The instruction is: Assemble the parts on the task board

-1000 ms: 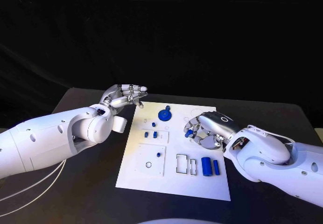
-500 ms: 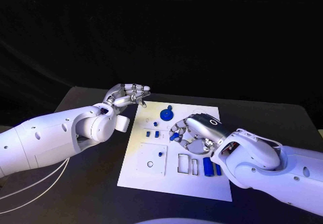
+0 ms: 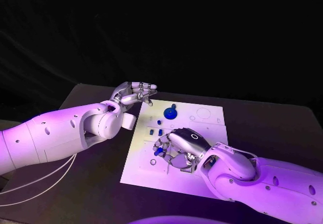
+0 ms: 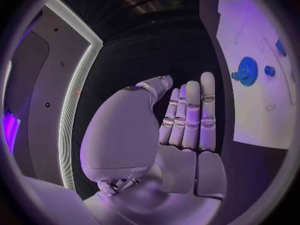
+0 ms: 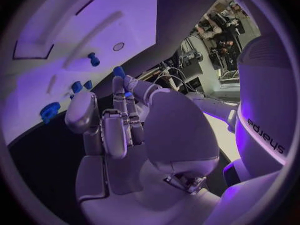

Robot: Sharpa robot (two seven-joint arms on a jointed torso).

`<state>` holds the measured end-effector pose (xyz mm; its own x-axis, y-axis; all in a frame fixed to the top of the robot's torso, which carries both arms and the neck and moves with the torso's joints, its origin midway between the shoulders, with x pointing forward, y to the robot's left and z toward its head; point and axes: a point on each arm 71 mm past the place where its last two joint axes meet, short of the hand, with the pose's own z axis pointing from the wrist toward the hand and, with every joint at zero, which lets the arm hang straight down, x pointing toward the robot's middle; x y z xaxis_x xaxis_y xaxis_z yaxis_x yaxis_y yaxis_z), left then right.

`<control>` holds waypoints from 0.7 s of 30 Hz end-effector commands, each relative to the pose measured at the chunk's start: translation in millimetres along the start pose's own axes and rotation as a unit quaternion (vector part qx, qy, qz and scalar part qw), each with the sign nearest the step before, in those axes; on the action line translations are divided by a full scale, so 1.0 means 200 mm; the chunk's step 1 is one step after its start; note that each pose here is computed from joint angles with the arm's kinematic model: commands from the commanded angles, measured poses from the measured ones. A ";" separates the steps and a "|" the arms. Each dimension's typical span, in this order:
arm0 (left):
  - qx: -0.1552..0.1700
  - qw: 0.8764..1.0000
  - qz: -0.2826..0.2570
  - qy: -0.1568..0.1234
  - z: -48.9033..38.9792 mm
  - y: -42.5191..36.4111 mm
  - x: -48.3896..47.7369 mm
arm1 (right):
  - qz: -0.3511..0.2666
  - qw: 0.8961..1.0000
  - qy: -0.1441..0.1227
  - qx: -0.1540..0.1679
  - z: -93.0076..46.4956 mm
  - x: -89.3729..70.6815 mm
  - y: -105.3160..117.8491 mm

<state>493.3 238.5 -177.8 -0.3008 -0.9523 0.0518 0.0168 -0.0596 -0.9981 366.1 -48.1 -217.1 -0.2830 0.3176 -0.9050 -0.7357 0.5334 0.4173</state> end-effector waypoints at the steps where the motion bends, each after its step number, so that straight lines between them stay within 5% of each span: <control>1: 0.003 1.000 -0.005 0.009 0.005 -0.003 0.015 | 0.004 1.000 0.014 -0.014 0.01 0.05 0.01; 21: 0.003 1.000 -0.006 0.011 0.010 0.000 0.021 | 0.004 0.999 0.048 -0.005 0.04 0.18 -0.01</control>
<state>494.3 236.2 -178.3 -0.3046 -0.9510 0.0535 0.0160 -0.0613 -0.9980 364.3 -33.9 -247.9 -0.3384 0.2750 -0.8999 -0.7278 0.5297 0.4355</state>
